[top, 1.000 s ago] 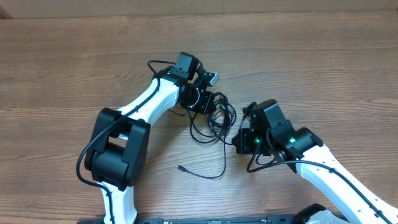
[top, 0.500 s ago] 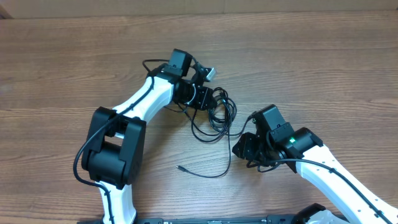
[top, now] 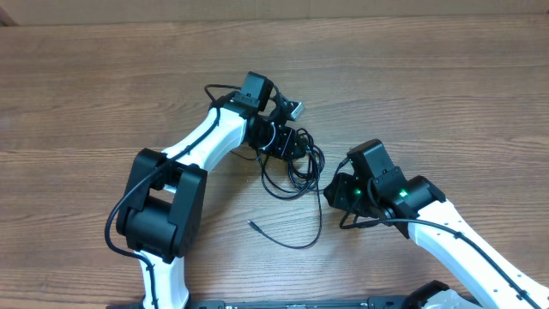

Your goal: Untangle cables

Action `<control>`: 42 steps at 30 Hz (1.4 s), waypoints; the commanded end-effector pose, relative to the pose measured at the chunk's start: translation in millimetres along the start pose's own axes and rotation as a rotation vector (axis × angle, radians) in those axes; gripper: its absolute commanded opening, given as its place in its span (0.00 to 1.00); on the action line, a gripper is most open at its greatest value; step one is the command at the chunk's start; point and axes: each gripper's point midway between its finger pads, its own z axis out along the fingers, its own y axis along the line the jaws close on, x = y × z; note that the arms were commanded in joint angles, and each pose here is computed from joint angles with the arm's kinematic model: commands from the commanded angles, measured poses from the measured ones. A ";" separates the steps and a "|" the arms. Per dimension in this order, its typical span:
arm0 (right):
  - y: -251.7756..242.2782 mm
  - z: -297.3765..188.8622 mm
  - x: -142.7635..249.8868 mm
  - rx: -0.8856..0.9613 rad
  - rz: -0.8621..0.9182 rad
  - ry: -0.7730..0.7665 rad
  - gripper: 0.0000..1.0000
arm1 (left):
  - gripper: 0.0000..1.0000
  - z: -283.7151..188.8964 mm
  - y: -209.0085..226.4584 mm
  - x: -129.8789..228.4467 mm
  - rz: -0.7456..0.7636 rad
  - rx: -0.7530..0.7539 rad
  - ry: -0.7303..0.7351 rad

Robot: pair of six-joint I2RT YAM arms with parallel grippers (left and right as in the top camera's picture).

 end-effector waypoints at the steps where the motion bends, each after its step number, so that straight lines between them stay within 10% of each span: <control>1: 5.3 -5.6 -11.6 0.003 -0.014 -0.050 0.38 | 0.35 1.1 2.3 -2.9 0.019 -0.035 0.004; 21: 5.2 -0.7 -29.2 0.029 -0.101 -0.123 0.37 | 0.33 22.7 14.7 26.5 -0.036 -0.158 0.071; 25: 5.7 9.6 -31.3 0.034 -0.124 -0.113 0.36 | 0.11 26.8 18.6 29.4 -0.060 -0.161 0.060; 32: 4.4 34.1 -36.5 0.055 -0.250 -0.092 0.36 | 0.23 28.0 19.4 28.4 -0.065 -0.160 0.051; 42: 13.7 58.8 -52.7 0.035 -0.382 -0.130 0.36 | 0.04 28.1 19.3 28.2 -0.064 -0.159 0.050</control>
